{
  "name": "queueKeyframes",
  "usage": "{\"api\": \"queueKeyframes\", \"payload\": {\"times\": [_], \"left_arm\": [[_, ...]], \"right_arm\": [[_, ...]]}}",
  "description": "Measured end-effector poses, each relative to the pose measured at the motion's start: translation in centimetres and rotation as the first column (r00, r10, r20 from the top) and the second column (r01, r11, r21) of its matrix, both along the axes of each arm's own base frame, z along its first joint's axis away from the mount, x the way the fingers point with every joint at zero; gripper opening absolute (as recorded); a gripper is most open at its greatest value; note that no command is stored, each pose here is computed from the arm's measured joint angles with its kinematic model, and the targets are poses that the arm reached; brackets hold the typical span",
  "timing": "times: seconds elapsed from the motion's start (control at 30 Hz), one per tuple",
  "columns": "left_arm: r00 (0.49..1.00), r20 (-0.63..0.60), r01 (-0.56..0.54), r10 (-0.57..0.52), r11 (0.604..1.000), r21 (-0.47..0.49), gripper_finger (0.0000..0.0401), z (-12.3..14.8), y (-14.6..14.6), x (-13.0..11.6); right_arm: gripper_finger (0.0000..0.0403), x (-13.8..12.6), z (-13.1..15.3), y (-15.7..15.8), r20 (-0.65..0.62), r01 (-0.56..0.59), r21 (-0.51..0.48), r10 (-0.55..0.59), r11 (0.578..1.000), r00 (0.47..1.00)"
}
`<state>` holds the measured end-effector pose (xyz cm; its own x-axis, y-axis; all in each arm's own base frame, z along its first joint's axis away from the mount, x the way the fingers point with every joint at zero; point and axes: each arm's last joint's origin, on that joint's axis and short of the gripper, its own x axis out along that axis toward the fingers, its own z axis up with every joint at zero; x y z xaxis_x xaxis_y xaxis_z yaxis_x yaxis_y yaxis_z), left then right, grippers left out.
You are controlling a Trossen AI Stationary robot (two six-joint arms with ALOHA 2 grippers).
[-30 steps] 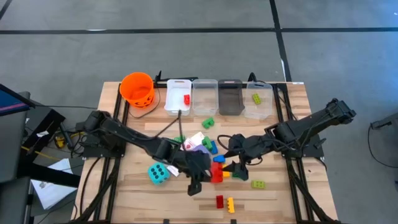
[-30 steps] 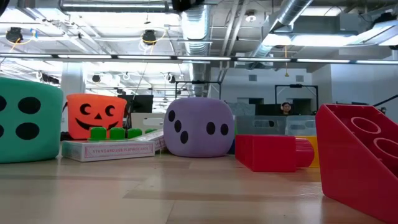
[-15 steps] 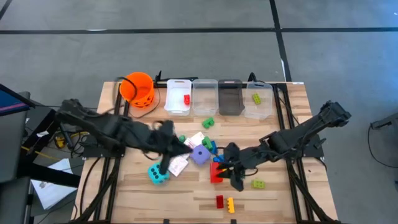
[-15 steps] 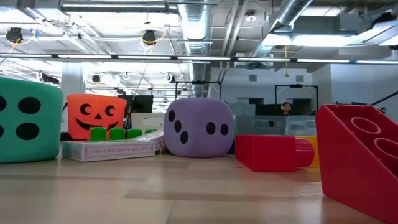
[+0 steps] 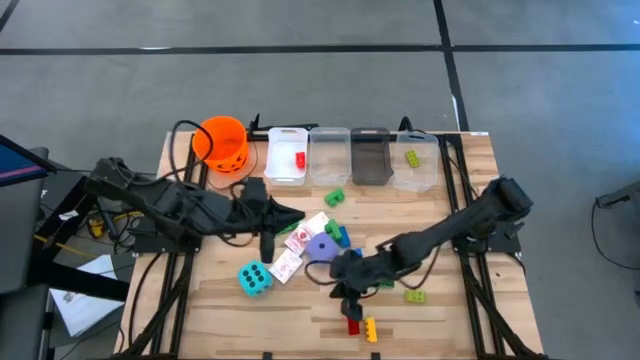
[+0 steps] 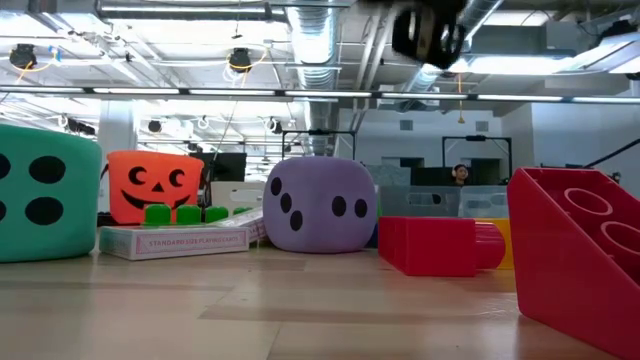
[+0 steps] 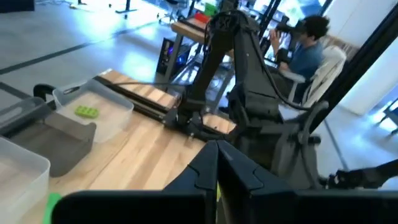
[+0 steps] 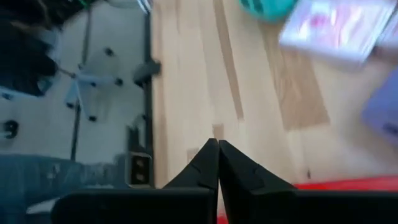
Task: Pick & Place Toys
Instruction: Move the 3 stud red game piece to the top center of the table
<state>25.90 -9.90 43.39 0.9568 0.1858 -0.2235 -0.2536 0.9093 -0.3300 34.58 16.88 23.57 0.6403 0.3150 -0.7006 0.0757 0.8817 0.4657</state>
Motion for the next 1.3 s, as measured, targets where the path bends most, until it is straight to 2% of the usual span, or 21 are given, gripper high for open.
{"api": "queueKeyframes", "payload": {"times": [0.13, 0.27, 0.6, 0.8, 1.0, 1.3], "left_arm": [[0.999, -0.032, 0.000, 0.000, 1.000, 0.013, 0.0000, -0.9, -0.5, 1.0], [0.998, -0.064, 0.001, 0.001, 1.000, 0.026, 0.0000, -1.6, -0.7, 1.5], [0.998, -0.066, 0.002, 0.000, 1.000, 0.027, 0.0000, -1.6, -0.7, 1.5], [0.998, -0.066, 0.002, 0.000, 1.000, 0.027, 0.0000, -1.6, -0.7, 1.5], [0.998, -0.067, 0.002, 0.000, 1.000, 0.028, 0.0000, -1.6, -0.7, 1.5], [0.998, -0.067, 0.002, 0.000, 1.000, 0.029, 0.0000, -1.6, -0.7, 1.5]], "right_arm": [[0.0002, 0.6, -3.2, 0.5, -0.126, -0.028, 0.010, 0.029, 1.000, 0.992], [0.0001, 0.4, -5.1, 0.8, -0.227, -0.055, 0.013, 0.056, 0.998, 0.972], [0.0001, 0.4, -6.1, -0.1, -0.294, -0.075, -0.034, 0.061, 0.997, 0.954], [0.0000, 1.3, -7.4, -0.8, -0.302, -0.069, -0.042, 0.053, 0.997, 0.952], [0.0000, 1.5, -10.3, -1.3, -0.410, -0.036, -0.062, 0.007, 0.997, 0.912], [0.0000, 0.9, -10.2, -4.1, -0.508, 0.031, -0.173, -0.116, 0.984, 0.854]]}}
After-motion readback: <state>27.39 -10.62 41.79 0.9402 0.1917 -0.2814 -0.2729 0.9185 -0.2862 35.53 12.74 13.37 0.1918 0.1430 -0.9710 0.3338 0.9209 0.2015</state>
